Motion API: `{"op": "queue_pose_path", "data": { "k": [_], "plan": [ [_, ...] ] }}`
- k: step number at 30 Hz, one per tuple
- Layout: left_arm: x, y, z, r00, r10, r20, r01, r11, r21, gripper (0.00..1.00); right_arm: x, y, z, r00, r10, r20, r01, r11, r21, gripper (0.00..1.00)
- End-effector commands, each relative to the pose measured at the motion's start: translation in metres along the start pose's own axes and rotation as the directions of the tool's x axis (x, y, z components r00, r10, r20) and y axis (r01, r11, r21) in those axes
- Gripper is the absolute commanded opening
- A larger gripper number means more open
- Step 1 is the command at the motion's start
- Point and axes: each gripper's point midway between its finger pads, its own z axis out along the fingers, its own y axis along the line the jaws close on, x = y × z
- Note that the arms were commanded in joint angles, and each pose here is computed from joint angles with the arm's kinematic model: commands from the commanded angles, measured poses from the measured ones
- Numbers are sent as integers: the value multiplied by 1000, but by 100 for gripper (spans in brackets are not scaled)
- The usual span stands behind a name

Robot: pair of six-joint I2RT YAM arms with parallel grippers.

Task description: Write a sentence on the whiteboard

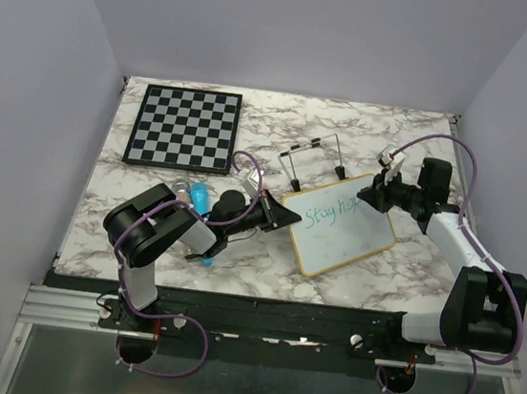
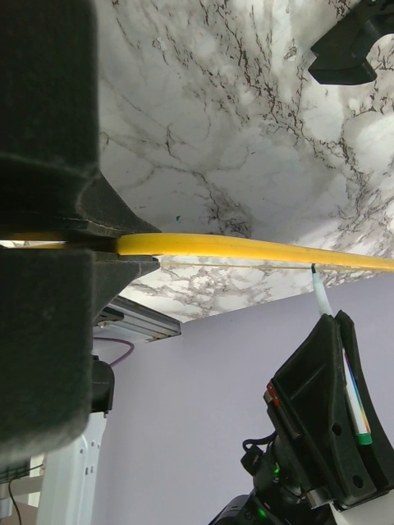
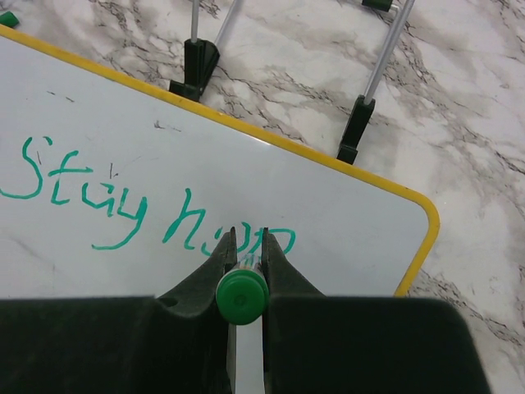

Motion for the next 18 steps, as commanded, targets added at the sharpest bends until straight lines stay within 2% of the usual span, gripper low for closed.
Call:
{"op": "queue_pose_path", "data": {
  "k": [1,12,18],
  "plan": [
    [-2,-14,0,999,50,2,-50,996,71,0,-4,12,-2,999,41,12,-40,998,-56,1],
    [-2,-14,-1,998,55,4,-55,996,67,0,-40,8,-23,996,22,90,-22,1000,-3,1],
    [-2,-14,-2,998,60,6,-60,996,70,0,-32,1,-32,994,55,94,-57,998,22,0]
  ]
}}
